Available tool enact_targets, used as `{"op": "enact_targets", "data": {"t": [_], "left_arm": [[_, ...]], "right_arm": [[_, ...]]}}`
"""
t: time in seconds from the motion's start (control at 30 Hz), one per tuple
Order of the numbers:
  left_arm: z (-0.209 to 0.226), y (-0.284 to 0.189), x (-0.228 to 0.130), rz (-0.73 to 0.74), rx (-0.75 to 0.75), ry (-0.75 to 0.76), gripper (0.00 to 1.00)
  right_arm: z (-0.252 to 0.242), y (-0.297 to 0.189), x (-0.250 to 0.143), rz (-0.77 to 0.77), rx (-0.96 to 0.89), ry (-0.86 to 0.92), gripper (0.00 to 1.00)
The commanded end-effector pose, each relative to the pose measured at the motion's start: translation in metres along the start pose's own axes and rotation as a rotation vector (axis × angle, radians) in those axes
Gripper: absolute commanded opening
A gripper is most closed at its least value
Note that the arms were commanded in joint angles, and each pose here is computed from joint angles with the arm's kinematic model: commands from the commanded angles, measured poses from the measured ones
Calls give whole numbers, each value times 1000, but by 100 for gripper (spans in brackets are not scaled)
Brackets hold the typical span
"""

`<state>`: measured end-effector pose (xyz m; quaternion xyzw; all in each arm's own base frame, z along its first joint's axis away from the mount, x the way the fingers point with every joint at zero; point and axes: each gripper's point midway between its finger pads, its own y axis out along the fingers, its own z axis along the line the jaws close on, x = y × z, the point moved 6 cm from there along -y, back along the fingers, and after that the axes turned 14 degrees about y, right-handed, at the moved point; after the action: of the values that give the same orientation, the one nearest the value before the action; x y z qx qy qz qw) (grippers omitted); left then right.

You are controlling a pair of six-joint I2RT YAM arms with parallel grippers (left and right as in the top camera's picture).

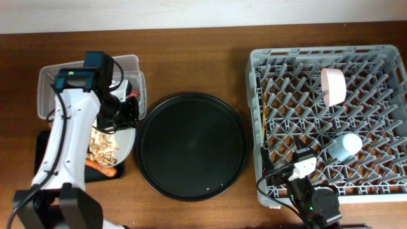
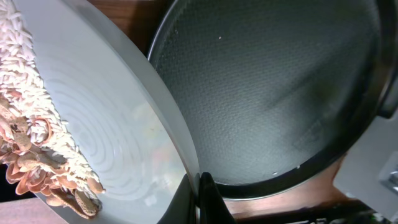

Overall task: Sort waste into correct bins and load items into the dishwasher rack
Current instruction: 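Lift the plate left and tip the rice scraps onto the black tray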

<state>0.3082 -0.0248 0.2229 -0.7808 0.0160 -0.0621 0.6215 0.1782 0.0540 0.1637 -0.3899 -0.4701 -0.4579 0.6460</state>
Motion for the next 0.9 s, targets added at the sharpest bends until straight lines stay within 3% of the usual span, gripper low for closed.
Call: {"op": "enact_targets", "data": {"t": [0.0, 0.23, 0.6, 0.87], "left_arm": [[2, -23, -4, -108, -62, 21, 0], [27, -34, -19, -226, -190, -32, 0], [62, -38, -46, -493, -575, -68, 0], [97, -51, -77, -646, -618, -168, 0]], "right_arm": [[-2, 0, -2, 1, -9, 0, 98], [-2, 0, -3, 1, -9, 0, 98], [-2, 0, -3, 1, -9, 0, 98], [-2, 0, -3, 1, -9, 0, 98]]}}
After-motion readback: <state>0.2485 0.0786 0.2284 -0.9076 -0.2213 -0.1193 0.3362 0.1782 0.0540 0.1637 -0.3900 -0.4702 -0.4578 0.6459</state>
